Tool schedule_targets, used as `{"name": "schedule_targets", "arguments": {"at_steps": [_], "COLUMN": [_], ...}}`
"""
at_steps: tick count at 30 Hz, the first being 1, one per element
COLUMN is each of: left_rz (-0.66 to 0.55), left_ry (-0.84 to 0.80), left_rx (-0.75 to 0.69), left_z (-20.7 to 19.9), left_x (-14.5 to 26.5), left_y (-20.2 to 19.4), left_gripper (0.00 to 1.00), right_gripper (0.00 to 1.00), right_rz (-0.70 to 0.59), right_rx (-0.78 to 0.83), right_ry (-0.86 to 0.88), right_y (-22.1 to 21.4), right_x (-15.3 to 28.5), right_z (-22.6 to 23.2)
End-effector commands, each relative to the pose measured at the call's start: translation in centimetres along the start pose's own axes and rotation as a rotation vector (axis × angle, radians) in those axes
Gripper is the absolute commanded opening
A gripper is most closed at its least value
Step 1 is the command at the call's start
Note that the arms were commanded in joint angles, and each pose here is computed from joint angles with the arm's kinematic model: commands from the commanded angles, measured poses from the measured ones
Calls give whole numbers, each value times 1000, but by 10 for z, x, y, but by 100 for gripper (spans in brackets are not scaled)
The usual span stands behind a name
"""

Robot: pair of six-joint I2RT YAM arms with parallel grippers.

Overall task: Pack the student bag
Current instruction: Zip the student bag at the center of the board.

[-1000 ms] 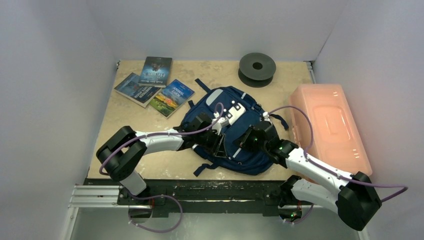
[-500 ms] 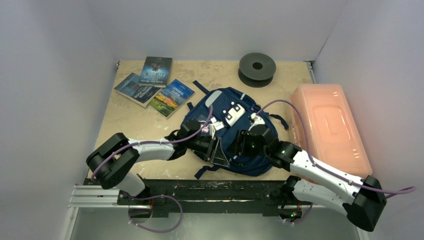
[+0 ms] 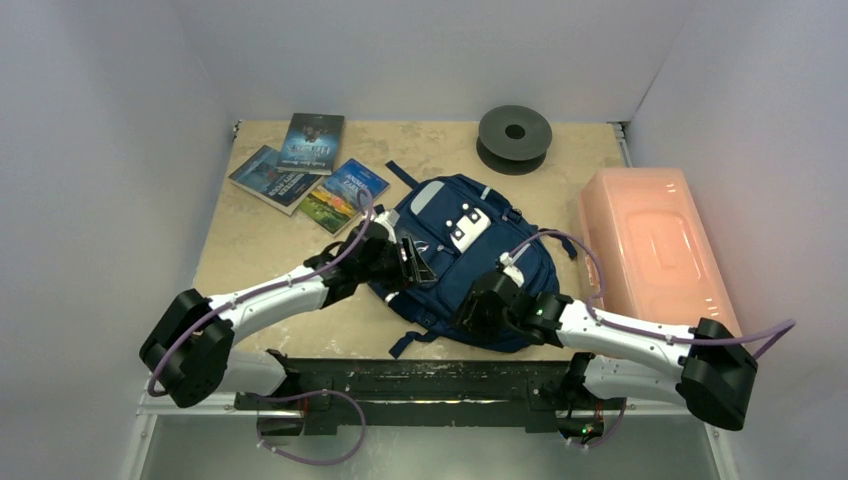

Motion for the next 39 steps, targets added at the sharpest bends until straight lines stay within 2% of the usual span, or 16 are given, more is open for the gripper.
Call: {"name": "schedule_targets", "arguments": {"at_steps": [1,3,9,17,22,24,25,28,30,32,34,36,39], "left_rz": [-44,-49,-48,-66,-86,-100,-109,-108,-95,-94,-68,-58,-34], "left_ry": [225,265,371,455,491,512,538,610,662,700,764,787,784], "left_rx": [127,174,266,340,328,282,252,173,120,42,-34,-79,-111], "left_z": [16,21,32,45,51,52,54,59,65,70,75,79,84], "left_x": [-7,-11,-14,-19,-25,-26,-27,-36,-41,-49,-52,-59,-69], "left_y": [1,0,-10,-15,-14,-9,-5,7,16,27,42,58,84], "left_gripper": [56,56,56,56,57,57,57,57,57,57,57,59,58], "right_gripper": [47,49,48,39,18,4,0,0,0,0,0,0,0], "right_rz": [-84,-125,-136,-228,-250,-241,-232,-210,-167,-93,19,55,95], "right_rx": [-199,-241,-298,-345,-343,-307,-278,-87,120,394,658,790,860], "right_ry": [-19,-53,-116,-171,-232,-260,-269,-257,-216,-141,-10,9,-53], "right_y": [7,8,4,11,9,6,4,2,-1,-6,-23,-39,-46], "right_x": [-4,-6,-17,-28,-34,-32,-30,-21,-18,-15,-10,2,4], "right_z": [12,8,8,16,11,6,4,-2,-3,3,13,16,1]}}
Point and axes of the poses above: each gripper's point midway between its finger pads, its own x axis back along the fingers, its own z axis along the line the jaws close on, y = z × x, the point moved 6 cm from there along x, back along the fingers
